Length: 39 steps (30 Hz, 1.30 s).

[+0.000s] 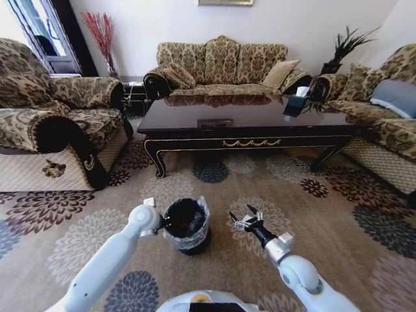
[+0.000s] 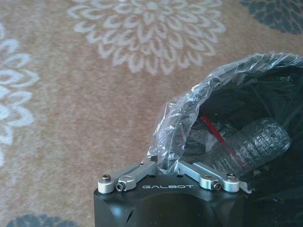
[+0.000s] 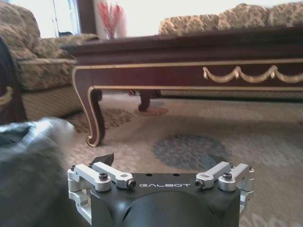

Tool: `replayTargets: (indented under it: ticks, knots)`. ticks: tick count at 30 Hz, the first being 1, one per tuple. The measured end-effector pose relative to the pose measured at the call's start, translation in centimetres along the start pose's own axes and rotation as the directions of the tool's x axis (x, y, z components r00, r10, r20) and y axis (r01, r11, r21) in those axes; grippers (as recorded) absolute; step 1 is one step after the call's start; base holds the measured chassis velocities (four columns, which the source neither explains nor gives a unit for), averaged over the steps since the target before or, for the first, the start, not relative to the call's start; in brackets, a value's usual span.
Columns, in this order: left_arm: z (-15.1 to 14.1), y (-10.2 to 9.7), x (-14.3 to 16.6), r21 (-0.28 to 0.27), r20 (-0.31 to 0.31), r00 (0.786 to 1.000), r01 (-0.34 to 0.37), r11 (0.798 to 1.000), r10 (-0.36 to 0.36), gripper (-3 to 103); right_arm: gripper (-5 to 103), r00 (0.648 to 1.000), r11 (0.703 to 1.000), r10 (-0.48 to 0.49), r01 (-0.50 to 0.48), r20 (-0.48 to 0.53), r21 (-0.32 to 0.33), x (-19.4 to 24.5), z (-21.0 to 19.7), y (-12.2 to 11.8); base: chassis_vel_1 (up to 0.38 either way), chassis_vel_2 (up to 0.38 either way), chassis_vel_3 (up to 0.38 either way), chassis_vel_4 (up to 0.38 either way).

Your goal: Move to the front of the table and pick up the trash from the floor, then place it into the trash bin.

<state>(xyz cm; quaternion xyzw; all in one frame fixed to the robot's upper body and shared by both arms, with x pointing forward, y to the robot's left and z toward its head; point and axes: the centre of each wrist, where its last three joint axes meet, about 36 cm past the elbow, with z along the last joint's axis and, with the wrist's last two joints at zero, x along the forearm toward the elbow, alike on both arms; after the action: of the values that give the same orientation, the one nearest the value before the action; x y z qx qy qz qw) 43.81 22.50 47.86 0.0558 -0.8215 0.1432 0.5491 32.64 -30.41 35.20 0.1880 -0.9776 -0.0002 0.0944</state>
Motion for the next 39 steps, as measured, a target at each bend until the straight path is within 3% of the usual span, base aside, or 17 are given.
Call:
replayTargets:
  ticks: [3,18,30,39]
  knots:
    - [0.0,1.0,0.3,0.009,0.007,1.000,0.009,1.000,-0.009,0,100,0.998,0.999,0.036,-0.036,-0.047,0.000,-1.2,2.3,-1.5,0.000,0.000,0.000,0.000]
    - [0.9,1.5,1.0,0.017,0.007,1.000,-0.003,1.000,0.003,0,100,0.965,0.986,0.155,-0.163,-0.210,-0.022,-2.3,9.2,-6.8,0.000,0.000,0.000,0.000]
    - [0.8,1.1,1.1,0.007,0.011,1.000,-0.007,1.000,0.007,0,100,0.947,0.975,0.218,-0.220,-0.237,0.018,-6.1,11.4,-10.2,0.000,0.000,0.000,0.000]
    - [0.8,1.3,1.5,-0.003,0.016,1.000,0.006,1.000,-0.006,0,100,0.923,0.962,0.265,-0.271,-0.279,0.016,-6.4,13.0,-12.4,0.000,0.000,0.000,0.000]
